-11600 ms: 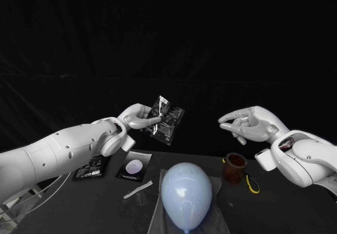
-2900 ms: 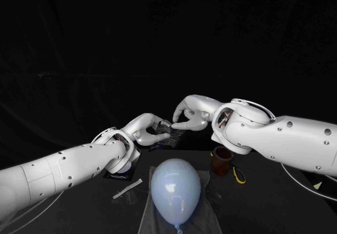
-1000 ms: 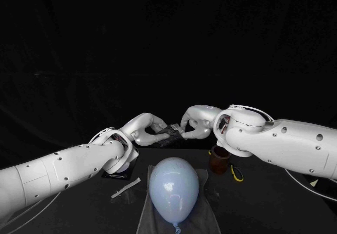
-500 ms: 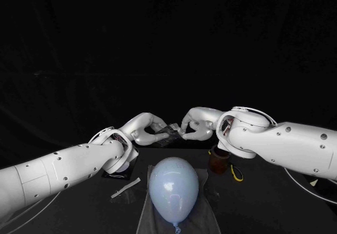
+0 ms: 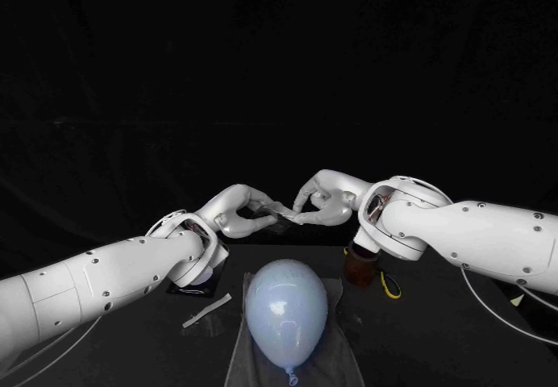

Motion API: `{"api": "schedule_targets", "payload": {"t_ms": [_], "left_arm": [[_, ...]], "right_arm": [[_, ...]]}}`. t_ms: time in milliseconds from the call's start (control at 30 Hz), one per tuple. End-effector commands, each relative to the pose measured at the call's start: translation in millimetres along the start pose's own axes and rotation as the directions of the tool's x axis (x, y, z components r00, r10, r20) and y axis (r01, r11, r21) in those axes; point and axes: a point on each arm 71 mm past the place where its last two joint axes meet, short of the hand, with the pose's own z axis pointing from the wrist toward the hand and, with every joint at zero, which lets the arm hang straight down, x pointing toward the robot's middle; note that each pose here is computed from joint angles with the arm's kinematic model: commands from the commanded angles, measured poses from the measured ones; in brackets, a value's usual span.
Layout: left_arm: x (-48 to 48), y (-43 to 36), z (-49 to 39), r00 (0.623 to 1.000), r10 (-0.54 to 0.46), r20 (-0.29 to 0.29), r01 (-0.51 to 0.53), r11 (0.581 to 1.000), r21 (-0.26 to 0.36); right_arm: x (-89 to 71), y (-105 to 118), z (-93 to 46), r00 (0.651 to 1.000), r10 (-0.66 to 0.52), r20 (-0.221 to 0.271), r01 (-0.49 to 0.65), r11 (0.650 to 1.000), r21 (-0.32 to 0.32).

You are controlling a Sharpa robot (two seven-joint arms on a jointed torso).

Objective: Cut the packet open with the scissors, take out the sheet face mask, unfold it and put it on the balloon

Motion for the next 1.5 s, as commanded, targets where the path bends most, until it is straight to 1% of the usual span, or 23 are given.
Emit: {"api": "schedule_targets", "payload": {"t_ms": [33, 233, 500, 667, 867, 1033, 1200, 1300, 1400, 1467, 1500], "left_arm": [[-2.0, 1.5, 1.8, 0.998, -0.060, 0.021, 0.061, 0.998, -0.035], [-6.2, 8.9, -0.4, 0.993, -0.110, 0.040, 0.113, 0.990, -0.084], [-10.1, 15.1, -3.5, 0.984, -0.168, 0.062, 0.175, 0.976, -0.128], [-13.8, 17.3, -7.1, 0.978, -0.190, 0.080, 0.200, 0.969, -0.142], [-20.9, 17.6, -15.4, 0.971, -0.215, 0.106, 0.229, 0.962, -0.149], [-32.8, 17.0, -27.8, 0.953, -0.262, 0.155, 0.286, 0.945, -0.160], [-41.4, 13.3, -39.2, 0.938, -0.291, 0.189, 0.323, 0.932, -0.166], [-42.4, 6.9, -45.0, 0.928, -0.319, 0.190, 0.350, 0.922, -0.164], [-38.6, -1.9, -47.6, 0.921, -0.356, 0.159, 0.380, 0.912, -0.156], [-34.0, -7.7, -47.7, 0.917, -0.380, 0.124, 0.396, 0.905, -0.155], [-30.2, -11.7, -47.1, 0.914, -0.394, 0.096, 0.404, 0.901, -0.155]], "right_arm": [[-1.7, -6.1, -0.5, 0.996, 0.085, 0.027, -0.087, 0.993, 0.075], [-3.4, -15.3, -2.1, 0.988, 0.147, 0.054, -0.154, 0.974, 0.167], [-1.7, -21.0, -3.2, 0.982, 0.174, 0.078, -0.188, 0.952, 0.241], [-2.1, -26.1, -3.1, 0.981, 0.164, 0.108, -0.188, 0.942, 0.280], [-7.0, -37.6, -2.5, 0.976, 0.143, 0.163, -0.191, 0.924, 0.332], [-12.4, -50.7, -1.8, 0.969, 0.127, 0.211, -0.200, 0.905, 0.376], [-14.1, -60.0, -1.7, 0.962, 0.123, 0.244, -0.216, 0.889, 0.404], [-14.0, -64.0, -1.4, 0.958, 0.122, 0.259, -0.225, 0.880, 0.417], [-13.1, -66.4, -0.9, 0.955, 0.122, 0.270, -0.232, 0.874, 0.427], [-12.5, -67.4, -0.5, 0.953, 0.121, 0.277, -0.236, 0.871, 0.432], [-12.3, -67.9, -0.3, 0.952, 0.121, 0.281, -0.238, 0.869, 0.434]]}}
